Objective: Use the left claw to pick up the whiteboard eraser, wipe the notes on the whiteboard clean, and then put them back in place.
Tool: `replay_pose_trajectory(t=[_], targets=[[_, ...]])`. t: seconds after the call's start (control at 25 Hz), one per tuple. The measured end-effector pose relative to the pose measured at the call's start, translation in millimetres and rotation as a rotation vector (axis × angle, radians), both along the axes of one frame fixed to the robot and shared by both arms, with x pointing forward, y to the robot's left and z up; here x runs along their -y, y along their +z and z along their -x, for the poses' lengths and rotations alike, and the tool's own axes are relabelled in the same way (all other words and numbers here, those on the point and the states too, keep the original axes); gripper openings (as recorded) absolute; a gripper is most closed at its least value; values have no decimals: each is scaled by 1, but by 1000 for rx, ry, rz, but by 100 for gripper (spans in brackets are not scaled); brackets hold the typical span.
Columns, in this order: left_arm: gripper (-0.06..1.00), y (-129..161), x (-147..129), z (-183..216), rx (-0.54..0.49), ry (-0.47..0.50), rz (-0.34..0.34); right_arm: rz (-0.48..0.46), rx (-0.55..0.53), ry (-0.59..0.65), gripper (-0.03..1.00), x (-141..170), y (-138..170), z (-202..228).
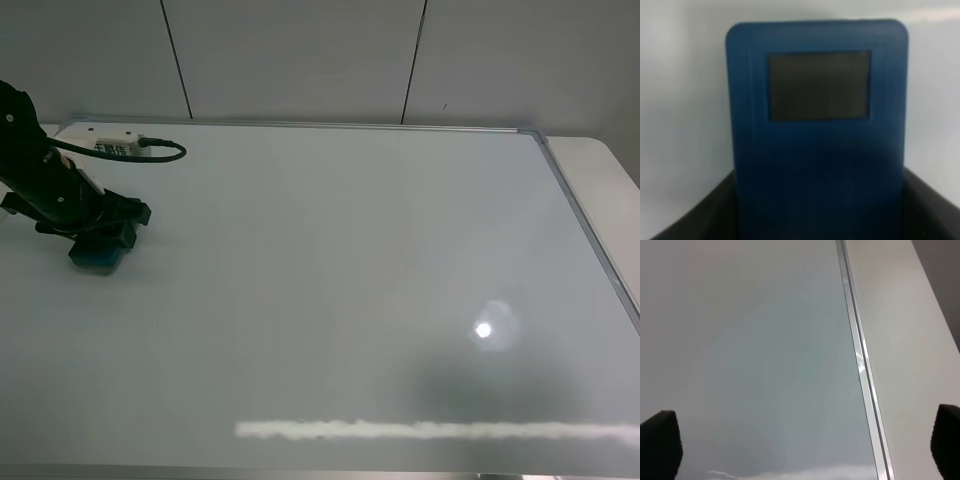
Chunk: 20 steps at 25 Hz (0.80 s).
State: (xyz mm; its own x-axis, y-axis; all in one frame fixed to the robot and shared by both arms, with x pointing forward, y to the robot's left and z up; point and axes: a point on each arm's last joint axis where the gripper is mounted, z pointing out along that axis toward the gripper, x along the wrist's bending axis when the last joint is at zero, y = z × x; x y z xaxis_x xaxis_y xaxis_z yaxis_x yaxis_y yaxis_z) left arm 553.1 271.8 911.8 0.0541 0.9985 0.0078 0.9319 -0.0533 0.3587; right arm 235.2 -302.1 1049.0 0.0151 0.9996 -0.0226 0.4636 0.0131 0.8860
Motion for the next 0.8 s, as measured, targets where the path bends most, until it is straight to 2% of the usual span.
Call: replay_pose_trajectory(t=[0.04,0.12,0.2,0.32,0.64,0.8], targets=[[63,0,0,-1,8,-3,-2,0,0,0,99,0,0,0],[85,1,0,-2,20,-10,-5,0,0,0,99,0,0,0],[95,1,0,-2,28,-14,-7,0,0,0,99,0,0,0],[98,1,0,-2,28,-15,-8,0,0,0,99,0,0,0],[99,3,0,-3,39,-24,-11,0,0,0,99,0,0,0],[99,22,-1,0,91,-46,-24,0,0,0,99,0,0,0]])
